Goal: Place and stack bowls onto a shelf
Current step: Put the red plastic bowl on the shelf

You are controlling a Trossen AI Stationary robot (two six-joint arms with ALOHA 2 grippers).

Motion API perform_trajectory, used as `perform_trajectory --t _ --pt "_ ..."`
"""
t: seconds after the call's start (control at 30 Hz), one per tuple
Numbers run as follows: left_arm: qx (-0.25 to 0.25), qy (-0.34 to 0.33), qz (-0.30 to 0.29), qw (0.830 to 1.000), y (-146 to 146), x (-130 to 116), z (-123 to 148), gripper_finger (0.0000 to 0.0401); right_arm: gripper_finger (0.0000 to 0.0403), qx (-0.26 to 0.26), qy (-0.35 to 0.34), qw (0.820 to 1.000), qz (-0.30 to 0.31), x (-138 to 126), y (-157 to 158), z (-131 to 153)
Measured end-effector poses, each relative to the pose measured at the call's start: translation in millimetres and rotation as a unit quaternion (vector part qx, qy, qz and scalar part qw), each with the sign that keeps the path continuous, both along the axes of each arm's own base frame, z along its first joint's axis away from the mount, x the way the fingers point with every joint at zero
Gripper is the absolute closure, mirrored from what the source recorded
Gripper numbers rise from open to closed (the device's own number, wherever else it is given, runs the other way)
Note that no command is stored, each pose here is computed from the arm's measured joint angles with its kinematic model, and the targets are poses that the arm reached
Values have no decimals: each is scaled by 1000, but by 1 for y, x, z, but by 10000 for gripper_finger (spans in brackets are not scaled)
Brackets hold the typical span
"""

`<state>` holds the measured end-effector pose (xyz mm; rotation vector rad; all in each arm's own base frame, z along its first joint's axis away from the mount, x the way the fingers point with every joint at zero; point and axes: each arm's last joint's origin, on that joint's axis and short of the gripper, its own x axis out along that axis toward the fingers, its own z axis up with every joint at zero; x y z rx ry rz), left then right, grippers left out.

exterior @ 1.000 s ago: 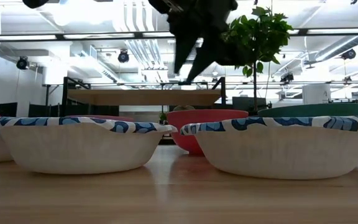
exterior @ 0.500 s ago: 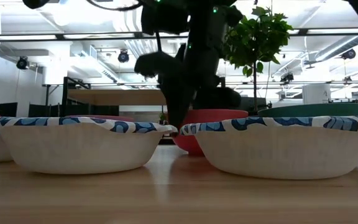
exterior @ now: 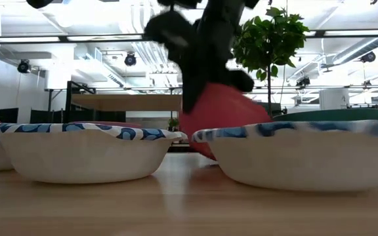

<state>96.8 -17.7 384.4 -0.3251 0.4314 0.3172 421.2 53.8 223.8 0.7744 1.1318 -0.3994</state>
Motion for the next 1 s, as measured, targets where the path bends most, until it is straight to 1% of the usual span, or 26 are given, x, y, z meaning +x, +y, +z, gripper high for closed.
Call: perform_trajectory --t 0.07,0.2,0.3,0.4,0.5,0.6,0.67,0.73,0.8,0.9,1.0 --pt "2 2 0 1000 0 1 0 401 393 4 -23 1000 17 -5 0 18" --pt "8 6 6 1000 -1 4 -1 401 393 -1 -90 993 81 -11 0 60" --pt "18 6 20 1000 -1 6 -1 401 394 -16 -157 977 143 -13 1 90" --pt "26 9 31 999 -1 8 -2 401 394 -38 -223 959 168 -13 -1 120" --pt "31 11 37 999 -1 11 -2 401 394 -85 -285 937 185 -12 -5 149" --pt "32 15 37 999 -3 14 -3 401 394 -174 -310 916 187 -11 -8 173" --pt "35 18 39 998 -3 17 -4 401 394 -247 -301 904 178 -12 -14 183" --pt "35 16 39 998 -4 19 -4 401 394 -312 -273 893 175 -12 -22 187" --pt "35 16 40 998 -5 22 -4 401 394 -353 -239 890 163 -14 -36 188" --pt "33 13 40 999 -7 27 -4 401 394 -379 -176 897 142 -15 -59 180" --pt "31 6 40 999 -8 31 -3 401 394 -378 -110 909 136 -17 -82 165"
